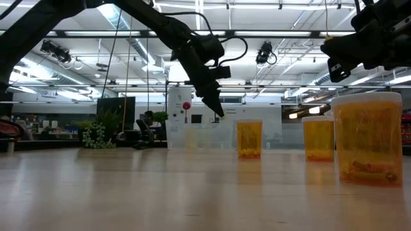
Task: Pick and place medicine bottles into bin by pill shape (circle, oval)
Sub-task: Put the small yellow pill bottle into the left transparent bin
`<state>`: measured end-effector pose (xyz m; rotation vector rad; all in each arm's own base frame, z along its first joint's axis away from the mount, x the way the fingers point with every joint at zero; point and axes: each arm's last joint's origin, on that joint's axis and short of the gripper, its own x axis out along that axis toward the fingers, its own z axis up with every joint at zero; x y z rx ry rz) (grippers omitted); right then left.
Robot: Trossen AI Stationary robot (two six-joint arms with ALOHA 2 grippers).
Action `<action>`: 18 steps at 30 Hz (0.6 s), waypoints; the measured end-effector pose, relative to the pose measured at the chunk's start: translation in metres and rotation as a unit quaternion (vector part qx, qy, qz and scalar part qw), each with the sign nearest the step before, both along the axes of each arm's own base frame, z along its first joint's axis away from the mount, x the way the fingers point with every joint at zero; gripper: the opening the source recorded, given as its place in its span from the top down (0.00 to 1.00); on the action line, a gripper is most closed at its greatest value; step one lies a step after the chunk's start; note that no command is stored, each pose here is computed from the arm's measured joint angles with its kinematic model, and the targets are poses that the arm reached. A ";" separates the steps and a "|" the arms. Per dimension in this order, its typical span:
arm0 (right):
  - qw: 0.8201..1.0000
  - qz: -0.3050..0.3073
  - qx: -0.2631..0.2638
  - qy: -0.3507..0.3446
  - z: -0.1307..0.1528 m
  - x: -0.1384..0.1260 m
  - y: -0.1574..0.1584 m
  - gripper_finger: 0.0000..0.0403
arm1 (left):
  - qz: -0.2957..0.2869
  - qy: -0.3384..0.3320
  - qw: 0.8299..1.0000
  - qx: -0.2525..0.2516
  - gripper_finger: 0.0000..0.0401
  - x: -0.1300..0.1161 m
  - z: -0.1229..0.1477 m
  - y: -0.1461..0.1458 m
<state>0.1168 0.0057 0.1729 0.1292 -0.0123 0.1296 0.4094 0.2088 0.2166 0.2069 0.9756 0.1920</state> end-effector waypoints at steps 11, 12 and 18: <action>1.000 0.000 0.000 0.003 0.000 0.000 0.000 0.87 | -0.007 0.027 0.998 -0.053 0.67 -0.001 -0.006 -0.013; 1.000 0.000 0.000 0.003 0.000 0.000 0.000 0.87 | -0.010 0.032 0.998 -0.058 0.67 -0.002 -0.006 -0.015; 1.000 0.000 0.000 0.002 0.000 0.000 0.000 0.87 | -0.013 0.060 0.996 -0.071 0.66 -0.005 -0.009 -0.020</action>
